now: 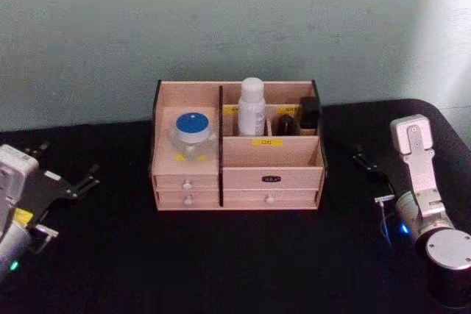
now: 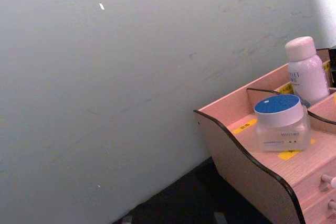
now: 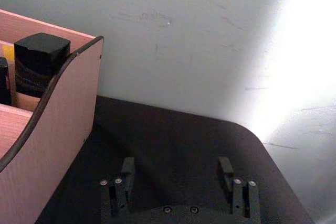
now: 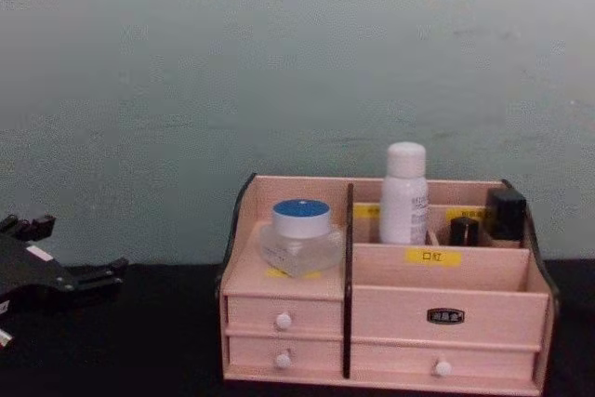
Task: Pick up the facial cleanser and watermelon frost from the table and place them into the tiered storage box.
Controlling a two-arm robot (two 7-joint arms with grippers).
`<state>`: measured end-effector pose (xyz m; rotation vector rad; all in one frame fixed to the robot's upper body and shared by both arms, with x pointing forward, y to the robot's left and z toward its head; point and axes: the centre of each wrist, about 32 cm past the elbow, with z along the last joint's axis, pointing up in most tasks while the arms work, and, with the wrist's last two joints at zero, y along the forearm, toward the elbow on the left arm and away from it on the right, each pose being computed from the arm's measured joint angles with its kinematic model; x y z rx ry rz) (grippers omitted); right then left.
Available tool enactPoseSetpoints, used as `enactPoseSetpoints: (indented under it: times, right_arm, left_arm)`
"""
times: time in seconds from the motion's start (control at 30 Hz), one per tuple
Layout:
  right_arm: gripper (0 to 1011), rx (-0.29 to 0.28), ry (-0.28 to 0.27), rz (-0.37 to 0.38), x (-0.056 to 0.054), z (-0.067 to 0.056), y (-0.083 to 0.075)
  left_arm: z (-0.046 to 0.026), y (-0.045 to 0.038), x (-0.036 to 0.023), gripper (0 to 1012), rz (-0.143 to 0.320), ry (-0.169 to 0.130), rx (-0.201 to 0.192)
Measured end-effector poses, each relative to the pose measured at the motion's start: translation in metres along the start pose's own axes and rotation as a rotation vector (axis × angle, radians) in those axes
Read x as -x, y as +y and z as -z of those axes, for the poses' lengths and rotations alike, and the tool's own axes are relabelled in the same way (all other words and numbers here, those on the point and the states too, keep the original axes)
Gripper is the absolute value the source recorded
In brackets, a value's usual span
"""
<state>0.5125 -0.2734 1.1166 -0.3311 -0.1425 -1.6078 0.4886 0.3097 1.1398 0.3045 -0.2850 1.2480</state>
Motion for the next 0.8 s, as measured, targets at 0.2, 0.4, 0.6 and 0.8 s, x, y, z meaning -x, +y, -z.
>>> enactPoseSetpoints:
  times: [0.2,0.4,0.6,0.8]
  right_arm:
    - [1002,0.000,0.000,0.000,0.0000,0.0000,0.0000]
    - [1003,0.000,0.000,0.000,0.0000,0.0000,0.0000]
    - [1003,0.000,0.000,0.000,0.0000,0.0000,0.0000]
    - [1002,0.000,0.000,0.000,0.0000,0.0000,0.0000]
  left_arm:
    - [0.0000,0.0000,0.0000,1001,0.000,0.000,0.000]
    - [0.0000,0.0000,0.0000,1001,0.000,0.000,0.000]
    - [0.0000,0.0000,0.0000,1001,0.000,0.000,0.000]
    - [0.0000,0.0000,0.0000,1001,0.000,0.000,0.000]
